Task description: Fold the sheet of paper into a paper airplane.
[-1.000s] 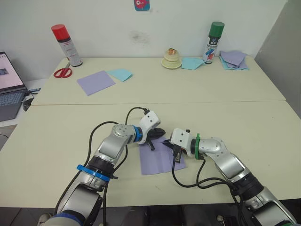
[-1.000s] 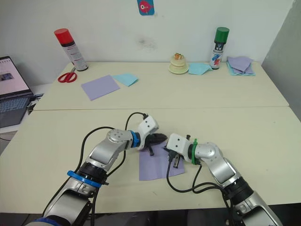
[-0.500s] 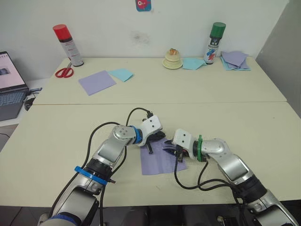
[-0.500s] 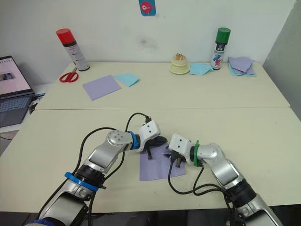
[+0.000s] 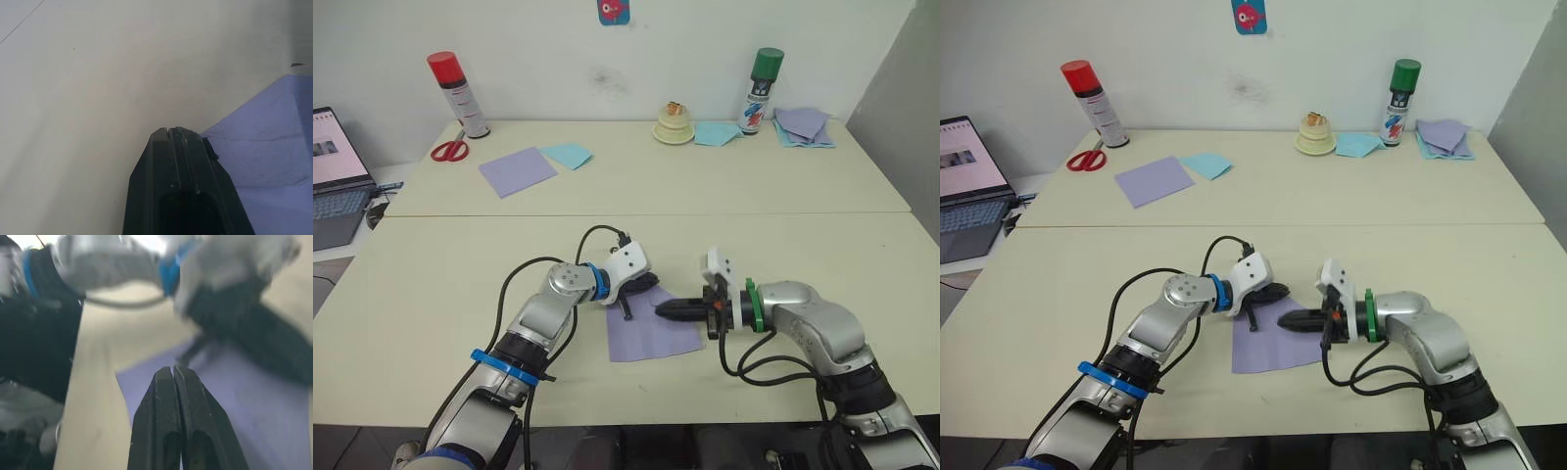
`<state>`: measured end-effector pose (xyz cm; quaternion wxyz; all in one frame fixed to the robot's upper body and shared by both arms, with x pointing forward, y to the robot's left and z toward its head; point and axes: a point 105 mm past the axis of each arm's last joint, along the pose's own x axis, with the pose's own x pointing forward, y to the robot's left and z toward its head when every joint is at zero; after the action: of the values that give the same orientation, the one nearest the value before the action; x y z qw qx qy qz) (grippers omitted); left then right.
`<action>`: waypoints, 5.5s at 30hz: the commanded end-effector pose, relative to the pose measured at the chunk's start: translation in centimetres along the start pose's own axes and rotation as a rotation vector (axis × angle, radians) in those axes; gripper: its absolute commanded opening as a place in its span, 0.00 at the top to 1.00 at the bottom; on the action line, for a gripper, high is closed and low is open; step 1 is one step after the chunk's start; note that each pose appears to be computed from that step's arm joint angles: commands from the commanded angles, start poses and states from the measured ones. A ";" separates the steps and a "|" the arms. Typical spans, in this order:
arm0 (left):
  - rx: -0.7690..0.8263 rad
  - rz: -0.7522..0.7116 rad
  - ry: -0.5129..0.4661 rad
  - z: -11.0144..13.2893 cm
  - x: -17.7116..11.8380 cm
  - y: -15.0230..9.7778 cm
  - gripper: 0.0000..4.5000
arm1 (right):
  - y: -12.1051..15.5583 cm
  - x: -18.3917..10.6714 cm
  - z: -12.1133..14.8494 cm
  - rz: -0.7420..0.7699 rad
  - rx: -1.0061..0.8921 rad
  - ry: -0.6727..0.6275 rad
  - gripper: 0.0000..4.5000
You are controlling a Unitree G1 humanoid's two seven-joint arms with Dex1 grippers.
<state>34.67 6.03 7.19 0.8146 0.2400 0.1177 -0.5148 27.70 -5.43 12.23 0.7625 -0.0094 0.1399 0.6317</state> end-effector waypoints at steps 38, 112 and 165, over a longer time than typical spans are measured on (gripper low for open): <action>0.038 -0.010 0.057 -1.5 0.2 0.1 1.00 | -4.6 0.8 -4.0 -0.276 -0.180 0.099 0.99; -0.257 0.128 -0.161 0.5 -7.4 -2.7 1.00 | -4.3 1.9 -4.3 -0.276 -0.108 0.099 1.00; -0.405 0.280 -0.125 -1.6 -6.8 0.3 1.00 | -4.3 2.7 -4.7 -0.278 -0.171 0.129 1.00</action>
<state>31.50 12.45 8.01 0.9167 0.0209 0.1589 -0.3659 31.31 -4.54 6.47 0.8280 -0.1303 0.1266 0.5305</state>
